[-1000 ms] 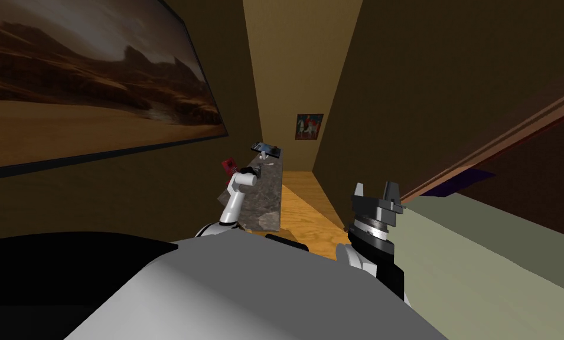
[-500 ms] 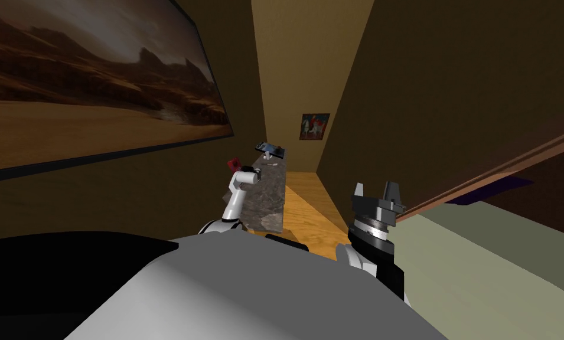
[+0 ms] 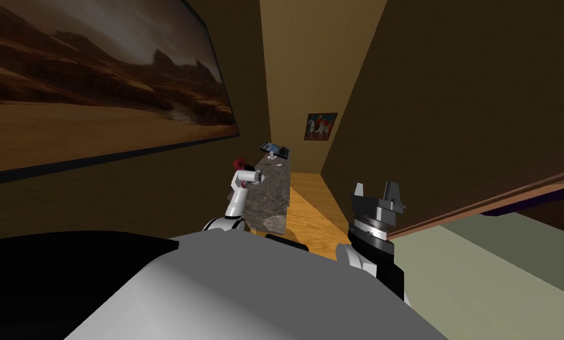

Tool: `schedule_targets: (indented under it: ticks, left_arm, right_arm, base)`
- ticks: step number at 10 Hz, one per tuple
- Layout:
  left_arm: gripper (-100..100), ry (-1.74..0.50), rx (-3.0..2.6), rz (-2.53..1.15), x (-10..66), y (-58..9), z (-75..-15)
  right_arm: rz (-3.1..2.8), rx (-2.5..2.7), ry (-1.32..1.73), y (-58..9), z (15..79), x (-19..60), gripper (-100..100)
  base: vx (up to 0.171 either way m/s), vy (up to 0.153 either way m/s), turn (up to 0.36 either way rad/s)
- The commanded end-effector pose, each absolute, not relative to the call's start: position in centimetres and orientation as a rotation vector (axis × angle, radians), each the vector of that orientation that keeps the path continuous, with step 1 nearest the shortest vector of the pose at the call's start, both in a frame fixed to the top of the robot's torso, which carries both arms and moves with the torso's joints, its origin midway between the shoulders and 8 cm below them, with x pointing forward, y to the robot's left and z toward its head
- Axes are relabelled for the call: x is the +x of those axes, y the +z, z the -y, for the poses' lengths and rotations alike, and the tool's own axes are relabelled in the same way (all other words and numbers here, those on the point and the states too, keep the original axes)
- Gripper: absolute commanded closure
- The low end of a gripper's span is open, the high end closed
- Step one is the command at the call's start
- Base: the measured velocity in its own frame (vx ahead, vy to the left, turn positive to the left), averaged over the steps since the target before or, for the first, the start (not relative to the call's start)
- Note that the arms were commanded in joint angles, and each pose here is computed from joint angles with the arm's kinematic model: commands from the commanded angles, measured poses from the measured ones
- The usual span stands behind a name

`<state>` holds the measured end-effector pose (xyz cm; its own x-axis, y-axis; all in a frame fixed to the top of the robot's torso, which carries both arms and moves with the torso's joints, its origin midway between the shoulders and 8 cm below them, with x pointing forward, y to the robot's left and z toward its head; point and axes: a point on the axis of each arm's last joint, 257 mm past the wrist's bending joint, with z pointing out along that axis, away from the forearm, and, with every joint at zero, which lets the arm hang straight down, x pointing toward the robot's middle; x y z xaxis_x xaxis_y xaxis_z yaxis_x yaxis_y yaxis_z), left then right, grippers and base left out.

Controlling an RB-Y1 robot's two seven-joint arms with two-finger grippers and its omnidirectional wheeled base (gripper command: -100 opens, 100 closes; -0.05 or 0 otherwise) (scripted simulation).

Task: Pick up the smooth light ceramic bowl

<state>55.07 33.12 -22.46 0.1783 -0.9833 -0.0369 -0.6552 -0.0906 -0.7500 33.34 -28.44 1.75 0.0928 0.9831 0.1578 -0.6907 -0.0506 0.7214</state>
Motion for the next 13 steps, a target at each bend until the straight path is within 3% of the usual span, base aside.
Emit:
schedule_targets:
  ticks: [1, 12, 13]
  left_arm:
    - [-100, -0.636, -1.851, -1.562, 54.6, -23.2, -32.9]
    - [-100, -0.533, -2.114, -1.714, 51.0, -29.0, -27.4]
    - [0, -0.531, -2.118, -1.717, 50.9, -29.1, -27.3]
  right_arm:
    - [-0.484, 0.776, 1.448, 1.8, 28.4, 33.3, 0]
    - [-0.484, 0.776, 1.448, 1.8, 28.4, 33.3, 0]
    - [-0.484, 0.776, 1.448, 1.8, 28.4, 33.3, 0]
  base:
    - [0.031, 0.045, 0.055]
    - [0.051, 0.052, 0.076]
    - [0.0, 0.0, 0.0]
